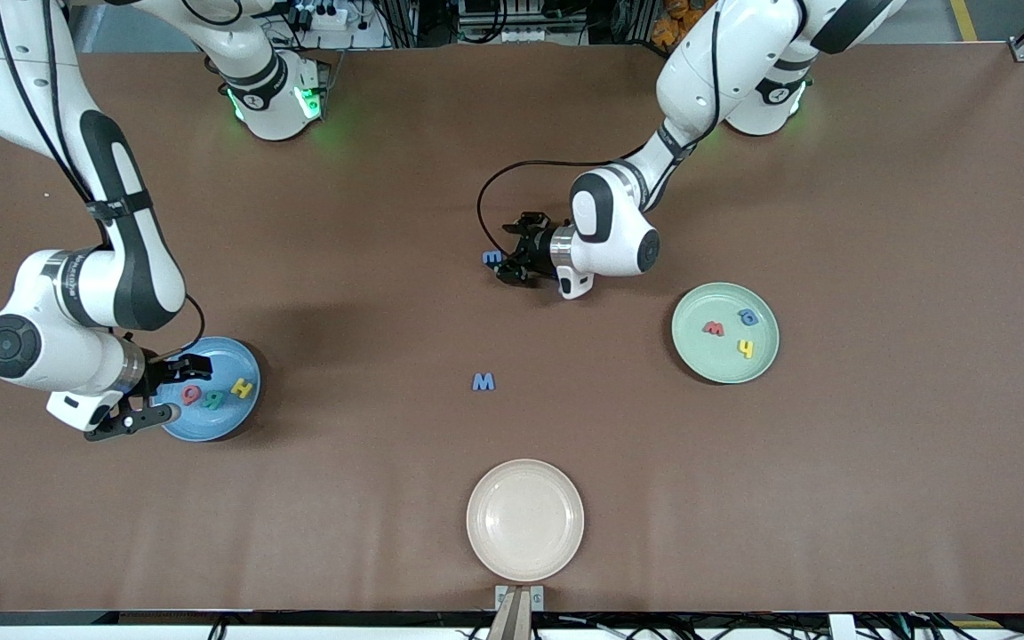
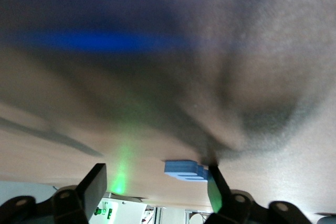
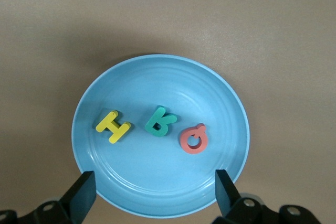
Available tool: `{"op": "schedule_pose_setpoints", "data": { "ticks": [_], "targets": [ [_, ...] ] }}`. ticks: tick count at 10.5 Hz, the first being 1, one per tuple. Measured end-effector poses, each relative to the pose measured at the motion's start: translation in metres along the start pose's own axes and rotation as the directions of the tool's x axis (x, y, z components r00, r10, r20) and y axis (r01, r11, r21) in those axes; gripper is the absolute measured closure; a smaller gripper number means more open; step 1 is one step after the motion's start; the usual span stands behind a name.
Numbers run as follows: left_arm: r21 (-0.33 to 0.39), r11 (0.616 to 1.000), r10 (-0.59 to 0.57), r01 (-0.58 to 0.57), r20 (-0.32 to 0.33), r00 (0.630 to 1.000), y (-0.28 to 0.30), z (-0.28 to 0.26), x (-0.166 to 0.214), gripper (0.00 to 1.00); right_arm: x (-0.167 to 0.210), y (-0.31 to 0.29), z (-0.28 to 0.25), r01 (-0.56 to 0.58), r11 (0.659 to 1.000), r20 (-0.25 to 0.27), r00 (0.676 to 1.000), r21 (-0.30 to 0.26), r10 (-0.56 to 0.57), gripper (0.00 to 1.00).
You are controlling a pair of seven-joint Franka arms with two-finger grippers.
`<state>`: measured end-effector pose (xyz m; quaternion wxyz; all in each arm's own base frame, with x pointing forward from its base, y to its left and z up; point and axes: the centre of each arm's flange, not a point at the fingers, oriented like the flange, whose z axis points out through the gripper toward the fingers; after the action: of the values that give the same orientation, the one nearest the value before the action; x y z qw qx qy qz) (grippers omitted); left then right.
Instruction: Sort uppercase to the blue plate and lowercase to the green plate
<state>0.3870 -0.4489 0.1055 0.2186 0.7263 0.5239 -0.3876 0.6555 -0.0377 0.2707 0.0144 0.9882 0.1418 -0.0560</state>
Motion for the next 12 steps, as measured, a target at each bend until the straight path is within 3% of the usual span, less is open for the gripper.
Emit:
{"op": "schedule_pose_setpoints", "data": {
  "ticks": [2,4,6,7,8,12],
  "targets": [
    [-0.002,1.0,-0.001,0.001,0.001,1.0,0.0008,-0.0003,-0.0008,0.25,0.0,-0.0004,0.0002,0.0,1.0,0.0,1.0,0.001,0.0,0.0],
    [-0.002,1.0,-0.002,0.002,0.002,1.0,0.001,-0.0003,-0.0008,0.25,0.0001,-0.0007,0.0003,0.001,1.0,0.0,1.0,0.001,-0.001,0.0],
    [-0.004,1.0,-0.001,0.001,0.003,1.0,0.002,-0.0007,-0.0018,0.5,0.0004,-0.0014,0.0002,0.002,1.0,0.0,1.0,0.001,-0.002,0.0],
    [-0.005,1.0,-0.002,0.002,0.003,1.0,0.0022,-0.0008,-0.0019,0.52,0.0005,-0.0018,0.0002,0.002,1.0,0.0,1.0,0.001,-0.002,0.0],
    [-0.006,1.0,-0.002,0.002,0.006,1.0,0.0028,-0.0011,-0.0026,0.67,0.0006,-0.0021,0.0002,0.003,1.0,0.0,1.0,0.001,-0.003,0.0],
    [-0.003,1.0,-0.017,0.017,0.009,1.0,0.0023,-0.0004,-0.0033,0.72,0.0009,-0.0035,0.0003,0.005,1.0,0.001,1.0,0.003,-0.005,0.0]
  ]
}}
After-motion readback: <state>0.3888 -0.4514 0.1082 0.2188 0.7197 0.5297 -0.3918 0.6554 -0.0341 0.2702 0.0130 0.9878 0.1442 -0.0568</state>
